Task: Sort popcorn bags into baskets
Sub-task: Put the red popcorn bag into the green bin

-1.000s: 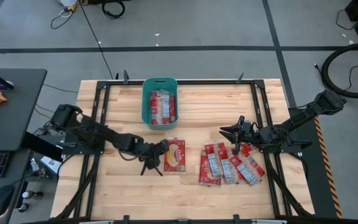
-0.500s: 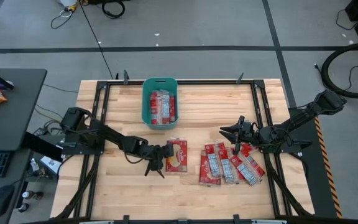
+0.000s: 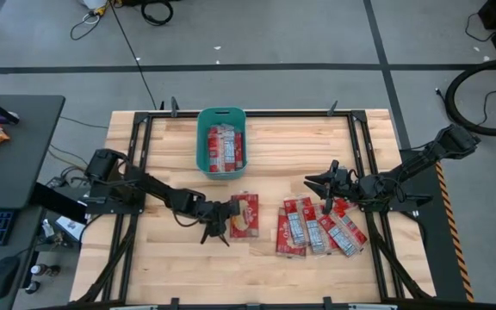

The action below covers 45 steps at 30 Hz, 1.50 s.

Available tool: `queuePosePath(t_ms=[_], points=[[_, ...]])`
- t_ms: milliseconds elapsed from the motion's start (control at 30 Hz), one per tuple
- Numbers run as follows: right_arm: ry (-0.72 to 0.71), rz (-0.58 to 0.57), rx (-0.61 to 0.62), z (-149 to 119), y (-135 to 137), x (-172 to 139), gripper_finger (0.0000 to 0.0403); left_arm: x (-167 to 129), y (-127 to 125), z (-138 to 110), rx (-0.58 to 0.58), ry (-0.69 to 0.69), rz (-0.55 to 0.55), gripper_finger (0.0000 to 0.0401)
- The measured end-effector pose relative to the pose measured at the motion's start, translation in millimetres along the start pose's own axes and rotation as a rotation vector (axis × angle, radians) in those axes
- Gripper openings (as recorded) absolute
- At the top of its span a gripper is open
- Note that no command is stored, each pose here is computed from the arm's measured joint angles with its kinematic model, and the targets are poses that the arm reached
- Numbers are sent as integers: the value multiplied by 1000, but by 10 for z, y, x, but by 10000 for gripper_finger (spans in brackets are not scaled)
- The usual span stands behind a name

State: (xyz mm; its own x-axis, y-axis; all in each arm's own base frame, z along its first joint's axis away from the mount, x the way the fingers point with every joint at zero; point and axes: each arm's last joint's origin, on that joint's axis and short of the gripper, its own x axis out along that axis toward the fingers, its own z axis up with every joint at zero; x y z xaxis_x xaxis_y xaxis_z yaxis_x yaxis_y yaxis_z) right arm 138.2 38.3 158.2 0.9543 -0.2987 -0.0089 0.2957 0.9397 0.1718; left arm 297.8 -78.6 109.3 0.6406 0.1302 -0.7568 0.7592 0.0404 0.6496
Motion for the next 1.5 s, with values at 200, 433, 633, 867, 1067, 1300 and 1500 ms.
queuePosePath(t_ms=[200,433,633,867,1067,1300,1500], points=[[0,0,0,1,0,0,90,-377,250,-22,64,42,167,4],[0,0,0,0,0,0,90,-896,519,-157,-1,53,372,2],[0,0,0,0,0,0,90,-1334,727,-440,-127,68,572,1],[0,0,0,0,0,0,90,-1411,772,-1123,-323,155,581,1],[0,0,0,0,0,0,90,-1278,619,-1662,-399,208,432,1],[-1,0,1,1,0,0,90,-1198,475,-2124,-439,297,365,0],[0,0,0,1,0,0,90,-1088,369,-2330,-486,328,306,11]])
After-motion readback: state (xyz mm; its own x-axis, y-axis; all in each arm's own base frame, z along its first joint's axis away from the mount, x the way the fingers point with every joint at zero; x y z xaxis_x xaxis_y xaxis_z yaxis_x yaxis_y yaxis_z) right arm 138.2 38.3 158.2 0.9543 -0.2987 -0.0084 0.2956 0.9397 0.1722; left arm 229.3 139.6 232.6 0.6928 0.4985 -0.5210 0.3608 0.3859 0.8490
